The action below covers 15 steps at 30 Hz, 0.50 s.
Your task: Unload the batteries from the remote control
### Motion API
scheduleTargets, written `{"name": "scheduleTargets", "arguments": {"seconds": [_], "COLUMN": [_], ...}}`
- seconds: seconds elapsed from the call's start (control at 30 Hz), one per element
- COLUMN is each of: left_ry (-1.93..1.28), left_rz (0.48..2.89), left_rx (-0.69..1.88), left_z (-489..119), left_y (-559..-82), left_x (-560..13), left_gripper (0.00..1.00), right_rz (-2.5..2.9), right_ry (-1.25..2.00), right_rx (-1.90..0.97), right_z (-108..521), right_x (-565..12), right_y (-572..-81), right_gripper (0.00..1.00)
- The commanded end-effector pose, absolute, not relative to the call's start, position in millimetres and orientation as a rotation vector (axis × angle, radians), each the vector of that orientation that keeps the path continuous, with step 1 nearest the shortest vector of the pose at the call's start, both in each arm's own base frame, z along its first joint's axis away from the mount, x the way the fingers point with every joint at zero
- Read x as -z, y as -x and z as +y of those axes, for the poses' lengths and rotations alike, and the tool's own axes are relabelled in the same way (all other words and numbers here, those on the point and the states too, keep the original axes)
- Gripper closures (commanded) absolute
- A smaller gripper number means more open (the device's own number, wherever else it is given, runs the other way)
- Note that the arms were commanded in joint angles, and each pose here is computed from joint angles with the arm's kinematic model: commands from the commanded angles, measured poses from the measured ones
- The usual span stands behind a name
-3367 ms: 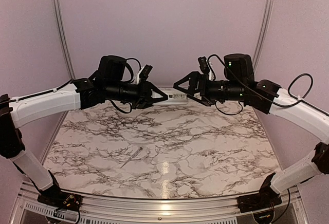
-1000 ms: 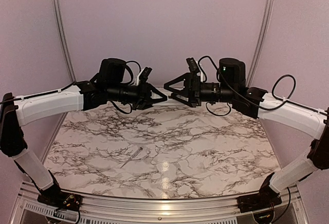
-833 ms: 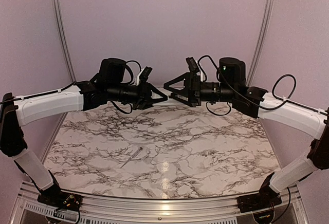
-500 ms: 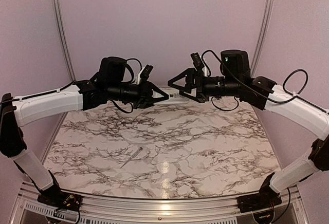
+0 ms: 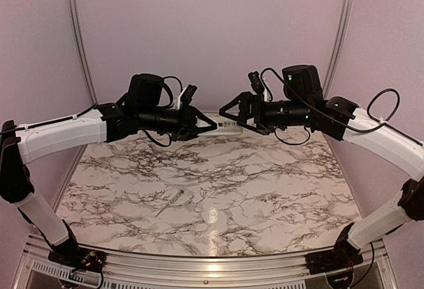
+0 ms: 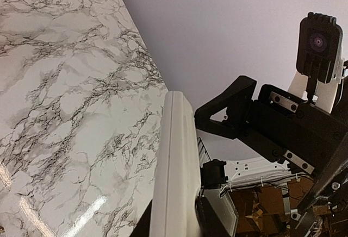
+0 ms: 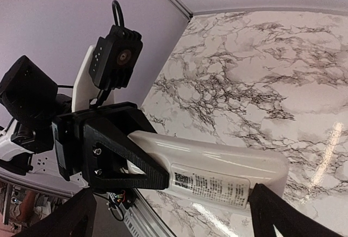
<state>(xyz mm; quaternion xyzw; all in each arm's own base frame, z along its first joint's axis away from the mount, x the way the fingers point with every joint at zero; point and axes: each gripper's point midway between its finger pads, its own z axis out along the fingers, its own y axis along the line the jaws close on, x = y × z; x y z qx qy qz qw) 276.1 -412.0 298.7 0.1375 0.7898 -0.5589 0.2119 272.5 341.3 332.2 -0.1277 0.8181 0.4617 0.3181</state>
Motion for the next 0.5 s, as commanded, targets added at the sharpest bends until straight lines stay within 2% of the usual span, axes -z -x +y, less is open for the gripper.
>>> {"name": "scheduleTargets", "arguments": {"seconds": [0.0,0.47], "left_ry": [-0.475,-0.500], "left_rz": [2.034,2.012], "left_rx": [1.618,1.639], "left_z": [-413,-416], "left_y": [-263,-261], "left_x": [-350,-354], "left_gripper": [1.00,1.00], "right_rz": [2.199,2.216], "right_ry": [0.324,0.331], "right_rx": [-1.147,-1.145], "right_z": [339,342], "right_x": [-322,-311], "right_y": [-276,-277], "right_gripper": [0.03,0.03]}}
